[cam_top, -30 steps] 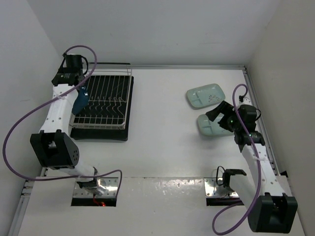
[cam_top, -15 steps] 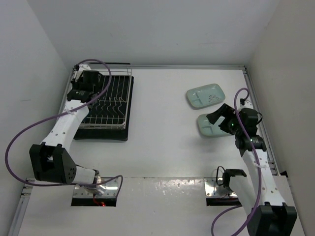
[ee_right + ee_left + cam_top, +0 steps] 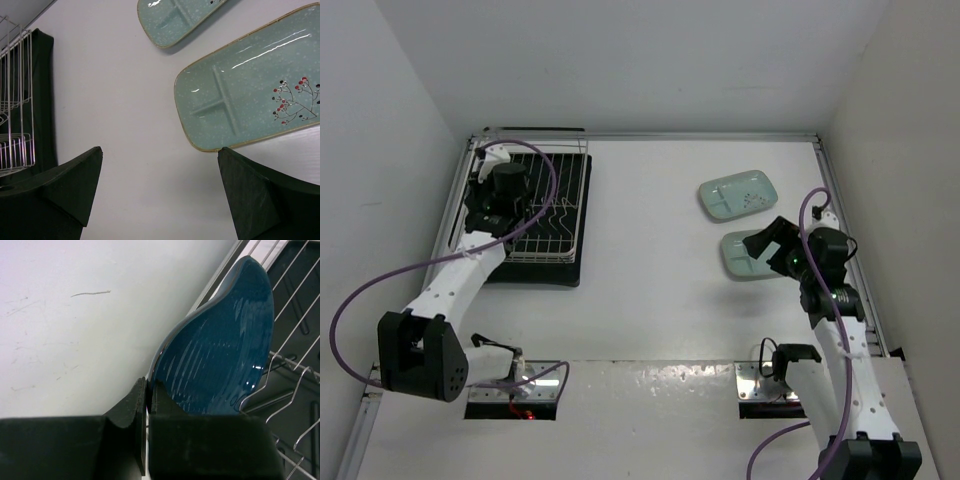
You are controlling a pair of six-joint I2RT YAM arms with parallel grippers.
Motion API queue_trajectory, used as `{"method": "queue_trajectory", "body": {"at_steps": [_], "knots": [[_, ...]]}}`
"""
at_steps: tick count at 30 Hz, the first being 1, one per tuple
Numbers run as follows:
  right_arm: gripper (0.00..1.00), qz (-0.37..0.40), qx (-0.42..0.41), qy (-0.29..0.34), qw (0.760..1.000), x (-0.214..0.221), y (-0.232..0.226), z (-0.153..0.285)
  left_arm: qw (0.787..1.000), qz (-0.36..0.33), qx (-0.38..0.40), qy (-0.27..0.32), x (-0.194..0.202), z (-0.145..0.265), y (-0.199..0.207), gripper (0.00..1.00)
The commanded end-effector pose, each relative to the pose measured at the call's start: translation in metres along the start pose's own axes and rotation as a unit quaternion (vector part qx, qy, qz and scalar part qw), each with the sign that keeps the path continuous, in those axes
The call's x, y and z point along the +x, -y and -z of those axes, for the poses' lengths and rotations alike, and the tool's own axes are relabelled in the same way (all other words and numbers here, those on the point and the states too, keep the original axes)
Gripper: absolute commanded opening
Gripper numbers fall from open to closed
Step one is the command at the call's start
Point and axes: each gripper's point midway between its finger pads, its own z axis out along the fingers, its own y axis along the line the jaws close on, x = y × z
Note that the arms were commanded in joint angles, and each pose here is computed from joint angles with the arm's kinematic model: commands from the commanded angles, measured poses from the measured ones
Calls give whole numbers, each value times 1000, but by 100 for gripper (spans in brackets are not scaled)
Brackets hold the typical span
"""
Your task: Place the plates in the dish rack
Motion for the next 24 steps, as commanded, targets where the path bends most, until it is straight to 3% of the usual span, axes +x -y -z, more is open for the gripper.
{"method": "queue_trajectory", "body": {"at_steps": [1, 14, 24], "knots": [[96, 9, 0, 2, 1000, 3, 2, 0, 999, 17, 47, -10, 18, -7, 20, 0], [97, 18, 7, 5, 1000, -2, 2, 2, 999, 25, 28, 33, -15, -25, 33, 0], [97, 15, 8, 7, 1000, -6, 1, 1, 999, 20, 29, 0, 19, -42, 40, 0]]}}
